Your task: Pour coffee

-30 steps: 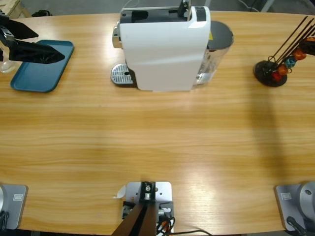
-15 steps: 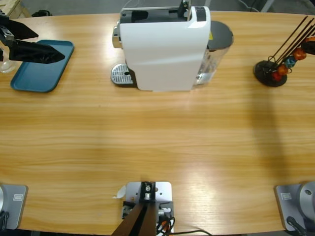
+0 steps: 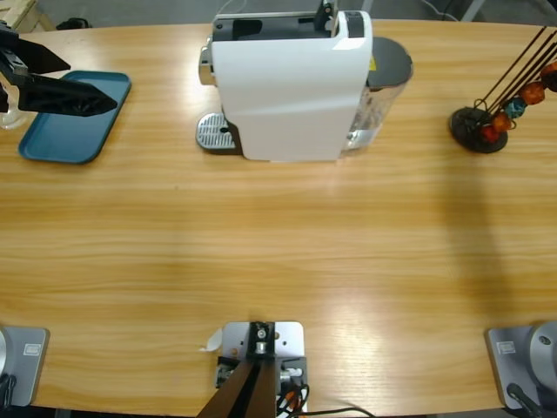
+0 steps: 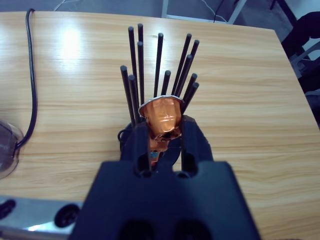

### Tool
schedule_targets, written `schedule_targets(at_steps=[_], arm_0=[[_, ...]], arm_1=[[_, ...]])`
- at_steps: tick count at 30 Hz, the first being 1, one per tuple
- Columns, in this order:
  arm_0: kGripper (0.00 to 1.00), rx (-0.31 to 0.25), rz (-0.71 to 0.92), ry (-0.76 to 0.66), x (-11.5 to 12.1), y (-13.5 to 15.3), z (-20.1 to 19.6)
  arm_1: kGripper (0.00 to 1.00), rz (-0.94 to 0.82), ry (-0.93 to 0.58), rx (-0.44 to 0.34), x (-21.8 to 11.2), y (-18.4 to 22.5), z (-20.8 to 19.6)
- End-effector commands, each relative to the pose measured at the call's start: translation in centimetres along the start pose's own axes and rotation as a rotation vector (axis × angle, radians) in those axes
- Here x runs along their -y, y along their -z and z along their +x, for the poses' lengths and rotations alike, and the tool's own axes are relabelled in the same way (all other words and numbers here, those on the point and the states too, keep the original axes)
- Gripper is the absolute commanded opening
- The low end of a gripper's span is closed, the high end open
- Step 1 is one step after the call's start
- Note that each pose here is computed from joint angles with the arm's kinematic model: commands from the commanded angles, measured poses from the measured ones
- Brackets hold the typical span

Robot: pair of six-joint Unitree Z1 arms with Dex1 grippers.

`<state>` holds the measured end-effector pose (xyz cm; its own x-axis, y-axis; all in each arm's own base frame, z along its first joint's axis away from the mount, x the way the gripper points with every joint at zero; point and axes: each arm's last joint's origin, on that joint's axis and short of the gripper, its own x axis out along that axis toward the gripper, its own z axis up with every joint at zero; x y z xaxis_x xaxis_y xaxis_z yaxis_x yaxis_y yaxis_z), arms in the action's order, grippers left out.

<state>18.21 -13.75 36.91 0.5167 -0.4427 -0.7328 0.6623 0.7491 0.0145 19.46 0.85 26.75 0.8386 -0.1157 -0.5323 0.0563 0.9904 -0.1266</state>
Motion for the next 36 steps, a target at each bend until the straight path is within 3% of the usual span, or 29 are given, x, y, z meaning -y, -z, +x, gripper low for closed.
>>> schedule_targets(at_steps=[1, 14, 20, 22, 24, 26, 29, 32, 36], arm_0=[[0.991, -0.063, -0.008, 0.000, 0.2, 1.3, 1.3], [0.991, -0.096, -0.014, 0.017, 0.7, 2.1, 2.1], [0.991, -0.100, -0.017, 0.018, 0.8, 2.4, 2.3], [0.991, -0.095, -0.017, 0.019, 0.8, 2.4, 2.2], [0.991, -0.084, -0.017, 0.022, 0.8, 2.5, 1.7], [0.992, -0.070, -0.016, 0.030, 0.9, 2.9, 1.1], [1.000, -0.072, -0.013, 0.032, 1.0, 3.9, -0.1], [1.000, -0.096, -0.008, 0.031, 1.1, 5.1, -1.5], [0.996, -0.073, -0.007, 0.030, 1.2, 6.0, -3.2]], arm_1=[[0.000, 0.003, 0.031, 0.017, 0.5, -0.9, -0.7], [0.000, 0.014, 0.033, 0.081, 1.2, -4.3, -3.8], [0.000, 0.012, -0.003, 0.148, 1.2, -6.5, -6.4], [0.000, -0.002, -0.109, 0.193, 0.7, -7.2, -8.1], [0.000, -0.068, -0.315, 0.224, -0.7, -7.3, -9.6], [0.000, -0.261, -0.603, 0.226, -3.0, -7.2, -10.4], [0.000, -0.512, -0.895, 0.238, -6.1, -6.7, -10.2], [0.000, -0.616, -1.081, 0.227, -8.7, -7.1, -9.9], [0.000, -0.700, -1.206, 0.219, -13.0, -9.9, -9.3]])
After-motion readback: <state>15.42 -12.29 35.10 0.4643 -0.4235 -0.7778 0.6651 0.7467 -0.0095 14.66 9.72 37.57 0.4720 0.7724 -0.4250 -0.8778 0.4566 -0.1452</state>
